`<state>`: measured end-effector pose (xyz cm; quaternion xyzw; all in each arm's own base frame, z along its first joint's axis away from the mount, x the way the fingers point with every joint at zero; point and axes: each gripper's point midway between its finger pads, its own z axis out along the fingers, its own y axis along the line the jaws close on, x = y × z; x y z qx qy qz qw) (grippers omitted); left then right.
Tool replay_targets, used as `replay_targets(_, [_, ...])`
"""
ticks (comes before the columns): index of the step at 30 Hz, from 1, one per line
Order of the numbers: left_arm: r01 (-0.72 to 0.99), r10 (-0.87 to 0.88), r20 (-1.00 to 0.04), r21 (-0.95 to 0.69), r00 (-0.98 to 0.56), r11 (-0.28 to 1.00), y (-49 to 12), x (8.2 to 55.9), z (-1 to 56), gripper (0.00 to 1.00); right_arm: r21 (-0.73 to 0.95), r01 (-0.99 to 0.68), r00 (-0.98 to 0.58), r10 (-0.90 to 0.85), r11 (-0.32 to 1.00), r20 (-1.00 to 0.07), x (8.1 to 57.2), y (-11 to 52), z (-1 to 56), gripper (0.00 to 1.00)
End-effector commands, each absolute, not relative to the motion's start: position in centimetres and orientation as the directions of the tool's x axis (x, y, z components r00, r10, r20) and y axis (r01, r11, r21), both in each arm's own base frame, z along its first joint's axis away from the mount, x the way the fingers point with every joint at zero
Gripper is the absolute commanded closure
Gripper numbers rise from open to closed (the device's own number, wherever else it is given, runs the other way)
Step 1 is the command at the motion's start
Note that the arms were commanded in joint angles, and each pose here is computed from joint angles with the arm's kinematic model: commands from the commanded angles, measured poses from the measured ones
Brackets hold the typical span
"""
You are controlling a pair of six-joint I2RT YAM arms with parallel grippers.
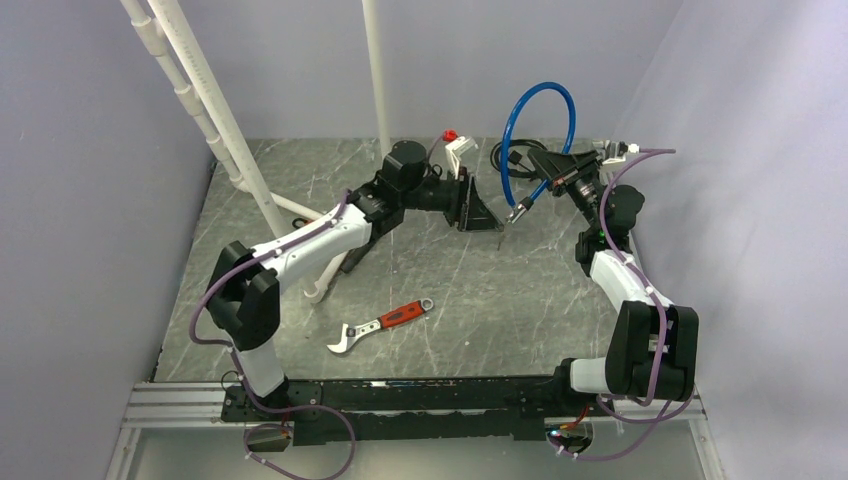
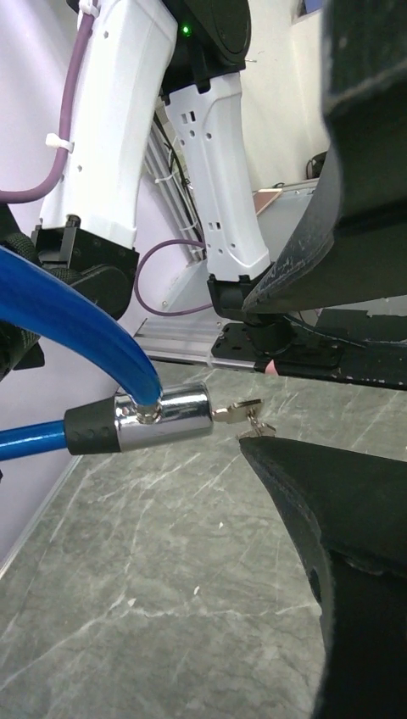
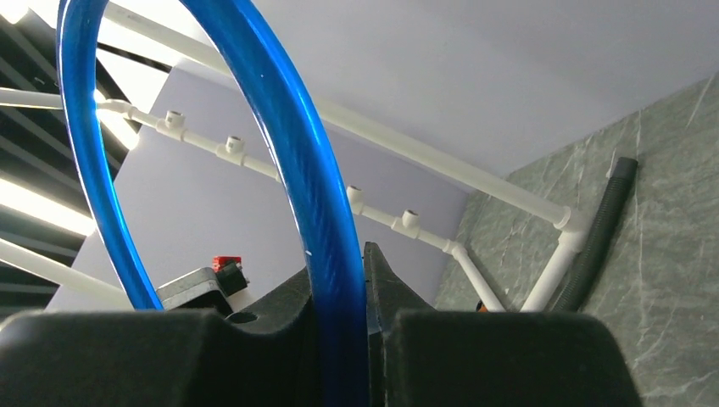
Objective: Lock with the key
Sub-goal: Lock the lock.
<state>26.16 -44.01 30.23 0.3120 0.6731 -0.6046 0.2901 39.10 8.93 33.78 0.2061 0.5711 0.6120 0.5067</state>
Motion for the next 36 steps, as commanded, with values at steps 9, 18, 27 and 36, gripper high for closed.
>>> replay_targets(9, [0.760,0.078,-0.757,-0.639,-0.648,0.114,-45.9,26.7,30.2,0.45,0.823,-0.543,-0.327,0.861,0.167,-0.390,37.6,8.8,39.4,1.00])
replay_targets(18, [0.738,0.050,-0.736,-0.673,-0.675,0.050,-46.2,26.4,30.9,0.77,0.819,-0.553,-0.334,0.859,0.155,-0.389,37.2,8.9,39.7,1.00])
replay_targets(27, [0.622,0.059,-0.634,-0.770,-0.771,-0.144,-45.7,24.7,32.2,1.00,0.782,-0.606,-0.319,0.855,0.148,-0.410,36.6,9.0,41.2,1.00])
replay_targets(36, [0.585,0.059,-0.612,-0.777,-0.789,-0.232,-45.3,23.5,32.8,1.00,0.744,-0.654,-0.302,0.852,0.140,-0.427,35.6,9.0,42.6,1.00])
